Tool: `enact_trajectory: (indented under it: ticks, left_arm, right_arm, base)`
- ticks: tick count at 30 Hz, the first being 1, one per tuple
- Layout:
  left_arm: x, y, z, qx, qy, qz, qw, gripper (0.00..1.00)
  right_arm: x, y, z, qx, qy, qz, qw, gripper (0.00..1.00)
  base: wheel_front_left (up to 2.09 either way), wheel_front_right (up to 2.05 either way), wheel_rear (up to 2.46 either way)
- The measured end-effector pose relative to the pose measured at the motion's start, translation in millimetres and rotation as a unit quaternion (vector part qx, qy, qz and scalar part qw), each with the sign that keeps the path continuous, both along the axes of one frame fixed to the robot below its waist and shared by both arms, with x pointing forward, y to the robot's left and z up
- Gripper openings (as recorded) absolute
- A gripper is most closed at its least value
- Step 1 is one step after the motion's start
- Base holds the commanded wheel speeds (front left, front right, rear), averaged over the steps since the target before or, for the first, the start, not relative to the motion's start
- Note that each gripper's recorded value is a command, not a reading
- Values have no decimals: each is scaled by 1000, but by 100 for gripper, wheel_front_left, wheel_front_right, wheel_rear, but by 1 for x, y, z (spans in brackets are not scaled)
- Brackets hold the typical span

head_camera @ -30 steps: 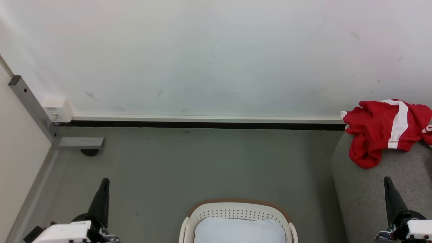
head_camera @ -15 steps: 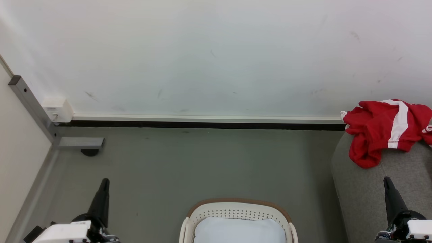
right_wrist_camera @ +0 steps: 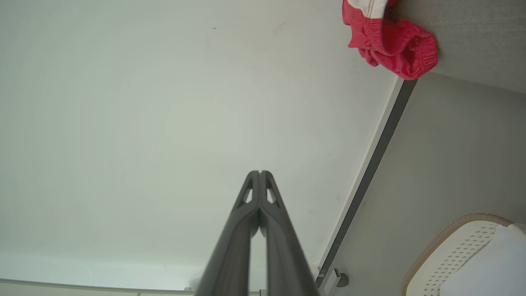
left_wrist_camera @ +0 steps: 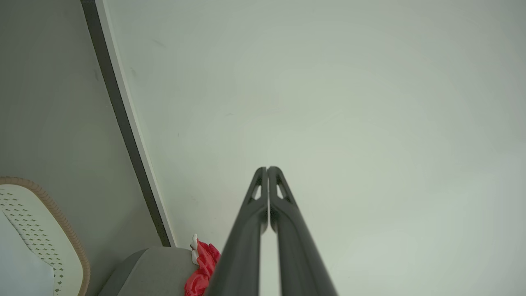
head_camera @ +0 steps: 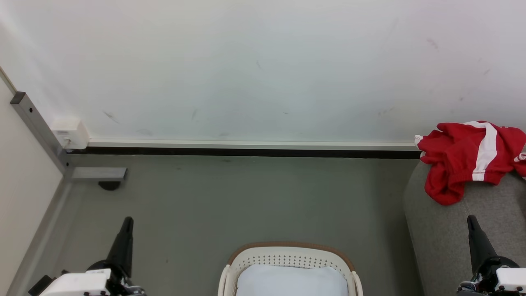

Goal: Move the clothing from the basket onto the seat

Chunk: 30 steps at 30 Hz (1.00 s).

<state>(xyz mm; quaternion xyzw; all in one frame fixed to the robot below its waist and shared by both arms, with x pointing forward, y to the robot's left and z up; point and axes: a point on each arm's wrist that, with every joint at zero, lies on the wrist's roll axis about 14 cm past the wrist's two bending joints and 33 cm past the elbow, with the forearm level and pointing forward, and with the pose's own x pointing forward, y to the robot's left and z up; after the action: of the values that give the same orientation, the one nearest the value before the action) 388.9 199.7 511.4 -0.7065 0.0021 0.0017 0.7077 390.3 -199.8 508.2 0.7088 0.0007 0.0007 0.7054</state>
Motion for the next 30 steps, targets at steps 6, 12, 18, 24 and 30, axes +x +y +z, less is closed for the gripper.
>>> enact_trajectory:
  ticks: [6, 12, 18, 24, 30]
  left_arm:
    - [0, 0, 0, 0, 0, 0, 1000, 0]
    - [0, 0, 0, 0, 1, 0, 1000, 0]
    - [0, 0, 0, 0, 1, 0, 1000, 0]
    - [0, 0, 0, 0, 0, 0, 1000, 0]
    - [0, 0, 0, 0, 0, 0, 1000, 0]
  right_arm:
    - [0, 0, 0, 0, 0, 0, 1000, 0]
    - [0, 0, 0, 0, 0, -1, 1000, 0]
    - [0, 0, 0, 0, 0, -1, 1000, 0]
    - [0, 0, 0, 0, 0, -1, 1000, 0]
    - [0, 0, 0, -1, 0, 0, 1000, 0]
  base:
    - [0, 0, 0]
    - [0, 0, 0]
    - [0, 0, 0]
    - [0, 0, 0]
    - [0, 0, 0]
